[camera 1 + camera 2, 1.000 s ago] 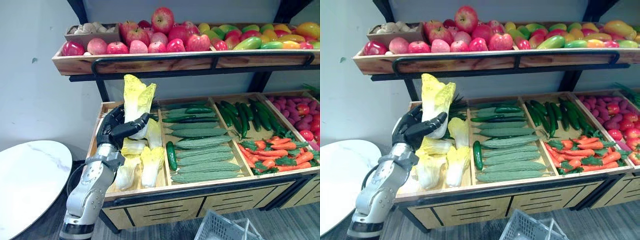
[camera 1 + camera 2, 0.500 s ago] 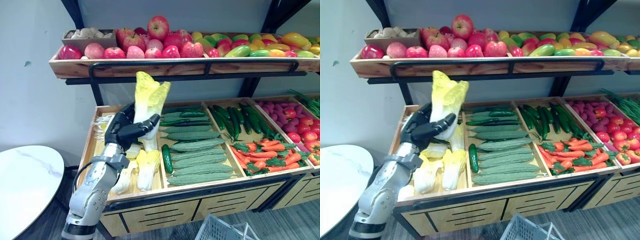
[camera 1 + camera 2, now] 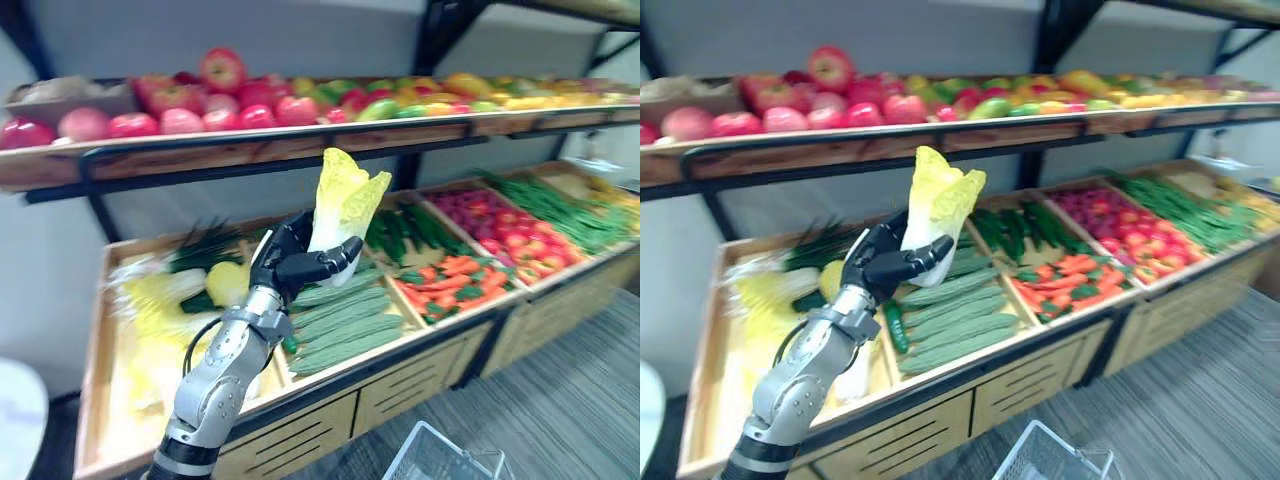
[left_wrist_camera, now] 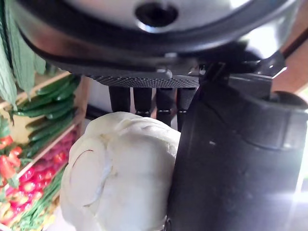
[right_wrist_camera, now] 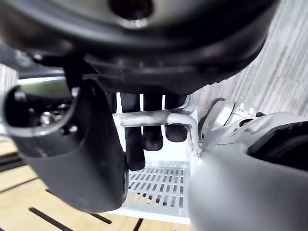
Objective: Pick vegetable in the basket
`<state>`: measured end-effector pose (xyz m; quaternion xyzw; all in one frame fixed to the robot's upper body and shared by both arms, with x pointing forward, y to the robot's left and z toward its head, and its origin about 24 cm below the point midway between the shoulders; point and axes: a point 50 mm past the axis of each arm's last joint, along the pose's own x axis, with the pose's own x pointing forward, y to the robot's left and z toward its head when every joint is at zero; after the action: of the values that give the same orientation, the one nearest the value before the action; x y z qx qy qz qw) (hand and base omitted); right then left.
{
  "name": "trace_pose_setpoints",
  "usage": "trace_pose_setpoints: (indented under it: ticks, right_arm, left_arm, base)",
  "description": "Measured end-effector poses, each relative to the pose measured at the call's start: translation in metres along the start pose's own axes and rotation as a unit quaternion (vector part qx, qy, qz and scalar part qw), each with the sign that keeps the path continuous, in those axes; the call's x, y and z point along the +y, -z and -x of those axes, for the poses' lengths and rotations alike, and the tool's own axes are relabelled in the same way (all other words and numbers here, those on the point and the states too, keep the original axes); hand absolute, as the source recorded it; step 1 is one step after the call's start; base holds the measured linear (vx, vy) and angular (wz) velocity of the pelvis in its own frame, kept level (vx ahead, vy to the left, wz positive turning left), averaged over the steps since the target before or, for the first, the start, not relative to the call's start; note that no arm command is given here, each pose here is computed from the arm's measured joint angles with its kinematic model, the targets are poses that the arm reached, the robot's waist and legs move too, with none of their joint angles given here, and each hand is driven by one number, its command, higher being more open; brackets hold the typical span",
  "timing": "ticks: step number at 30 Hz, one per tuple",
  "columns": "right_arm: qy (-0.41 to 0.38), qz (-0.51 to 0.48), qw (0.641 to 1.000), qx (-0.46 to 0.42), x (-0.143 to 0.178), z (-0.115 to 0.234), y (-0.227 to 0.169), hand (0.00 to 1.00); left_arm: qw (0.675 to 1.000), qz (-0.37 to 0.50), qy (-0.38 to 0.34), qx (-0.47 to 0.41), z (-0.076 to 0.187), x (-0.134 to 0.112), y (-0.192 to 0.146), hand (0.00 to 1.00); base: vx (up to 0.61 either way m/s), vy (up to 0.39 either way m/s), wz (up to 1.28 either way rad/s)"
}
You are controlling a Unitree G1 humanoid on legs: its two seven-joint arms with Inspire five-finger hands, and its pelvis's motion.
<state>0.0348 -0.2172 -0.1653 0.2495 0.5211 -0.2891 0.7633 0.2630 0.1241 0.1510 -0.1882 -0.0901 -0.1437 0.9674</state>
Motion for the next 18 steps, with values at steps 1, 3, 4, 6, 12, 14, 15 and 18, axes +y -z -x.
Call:
trace_pose_setpoints:
  ticks: [1,3,4,6,12,14,15,18]
  right_arm:
    - [0.000,0.000,1.000,-0.001,-0.002,0.000,-0.004,0.00]
    - [0.003,-0.036,0.999,-0.001,-0.003,0.000,-0.003,0.00]
    - [0.001,-0.067,0.998,0.000,-0.003,0.000,-0.001,0.00]
    - [-0.002,-0.112,0.994,-0.013,0.000,0.002,-0.002,0.00]
    - [-0.023,-0.112,0.991,-0.073,0.012,0.009,-0.027,0.00]
    - [-0.051,-0.097,0.986,-0.124,0.022,0.018,-0.054,0.00]
    - [-0.057,-0.093,0.984,-0.143,0.023,0.022,-0.063,0.00]
    - [-0.091,-0.048,0.964,-0.246,0.029,0.053,-0.120,0.00]
  left_arm:
    - [1.000,-0.003,0.010,-0.011,0.001,-0.004,-0.005,0.00]
    - [0.999,-0.005,0.033,-0.021,0.000,-0.009,-0.009,0.00]
    - [0.999,-0.008,0.040,-0.023,-0.001,-0.010,-0.011,0.00]
    - [0.998,-0.028,0.044,-0.017,0.000,-0.006,-0.013,0.00]
    - [0.994,-0.056,0.090,-0.009,0.000,-0.005,-0.016,0.00]
    - [0.990,-0.090,0.110,-0.011,0.002,-0.005,-0.019,0.00]
    - [0.988,-0.097,0.117,-0.012,0.002,-0.006,-0.020,0.00]
    - [0.980,-0.125,0.153,-0.033,0.005,-0.014,-0.028,0.00]
  base:
    - [-0.05,0.173,-0.95]
    - [-0.05,0.170,-0.58]
    - [-0.06,0.173,-0.57]
    - [-0.05,0.139,-0.71]
    - [-0.03,0.091,-0.64]
    - [-0.03,0.067,-0.71]
    - [0.01,0.020,-0.37]
    - [0.02,0.000,-0.23]
